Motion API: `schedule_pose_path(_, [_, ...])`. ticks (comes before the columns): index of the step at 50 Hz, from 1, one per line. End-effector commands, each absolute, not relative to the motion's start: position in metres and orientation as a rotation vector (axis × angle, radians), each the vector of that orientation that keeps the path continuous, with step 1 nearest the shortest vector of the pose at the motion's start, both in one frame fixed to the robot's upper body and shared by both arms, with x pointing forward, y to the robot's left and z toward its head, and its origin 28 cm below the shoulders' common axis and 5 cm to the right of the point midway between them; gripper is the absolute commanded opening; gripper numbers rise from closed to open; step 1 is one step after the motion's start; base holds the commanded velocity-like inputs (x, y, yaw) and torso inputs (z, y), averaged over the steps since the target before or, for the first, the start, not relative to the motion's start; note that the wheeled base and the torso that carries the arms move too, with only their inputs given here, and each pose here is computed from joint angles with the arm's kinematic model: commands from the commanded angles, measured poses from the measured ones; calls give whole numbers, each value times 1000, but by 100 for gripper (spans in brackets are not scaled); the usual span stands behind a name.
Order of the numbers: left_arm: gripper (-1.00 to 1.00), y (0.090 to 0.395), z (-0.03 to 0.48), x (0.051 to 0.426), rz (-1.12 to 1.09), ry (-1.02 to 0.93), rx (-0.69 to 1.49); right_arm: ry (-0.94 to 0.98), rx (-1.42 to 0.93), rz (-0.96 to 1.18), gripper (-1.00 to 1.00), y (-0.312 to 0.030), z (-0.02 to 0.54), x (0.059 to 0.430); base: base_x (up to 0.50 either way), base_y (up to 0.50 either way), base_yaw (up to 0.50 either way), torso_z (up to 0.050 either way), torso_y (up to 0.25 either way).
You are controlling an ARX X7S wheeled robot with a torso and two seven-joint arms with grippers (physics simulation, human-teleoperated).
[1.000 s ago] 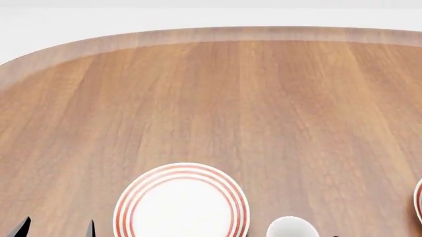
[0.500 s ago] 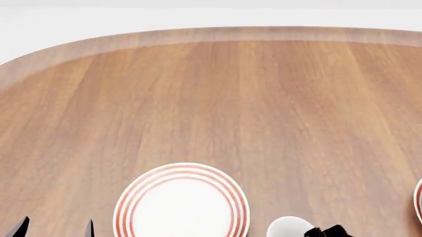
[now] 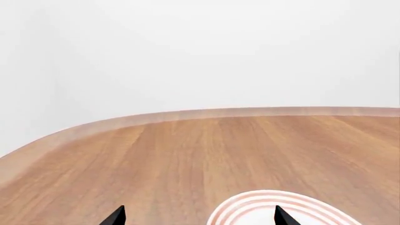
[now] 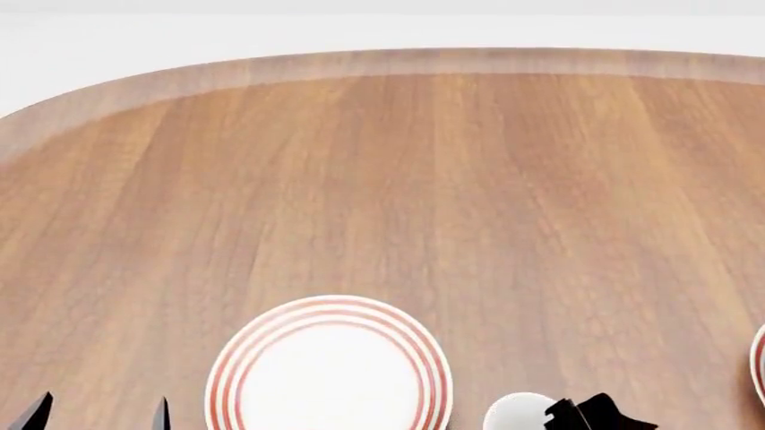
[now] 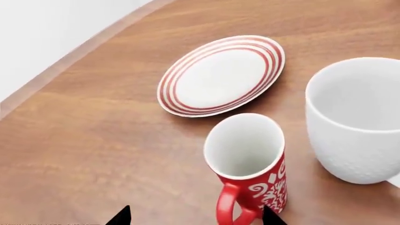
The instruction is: Put the red mug on the left plate.
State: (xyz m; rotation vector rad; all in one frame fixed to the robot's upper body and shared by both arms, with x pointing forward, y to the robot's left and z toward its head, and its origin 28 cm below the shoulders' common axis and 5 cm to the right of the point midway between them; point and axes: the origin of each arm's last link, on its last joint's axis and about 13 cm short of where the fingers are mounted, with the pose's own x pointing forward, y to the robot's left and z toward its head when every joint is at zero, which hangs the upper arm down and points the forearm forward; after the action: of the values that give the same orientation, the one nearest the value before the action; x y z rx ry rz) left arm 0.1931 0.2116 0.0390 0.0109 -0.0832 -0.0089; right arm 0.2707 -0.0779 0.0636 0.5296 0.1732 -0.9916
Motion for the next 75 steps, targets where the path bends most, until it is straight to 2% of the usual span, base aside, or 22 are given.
schedule_pose_path(1, [100,212,39,193,-10,-82,7,195,486,-1011,100,-77,61,282,0,0,0,0,0])
schedule_pose_path(57, [100,214,41,193,-5,-85,2,313,559,-1110,100,-94,44,317,0,0,0,0,0])
schedule_pose_path(75, [100,214,41,193,-3,-87,1,341,574,-1136,100,-100,34,318,0,0,0,0,0])
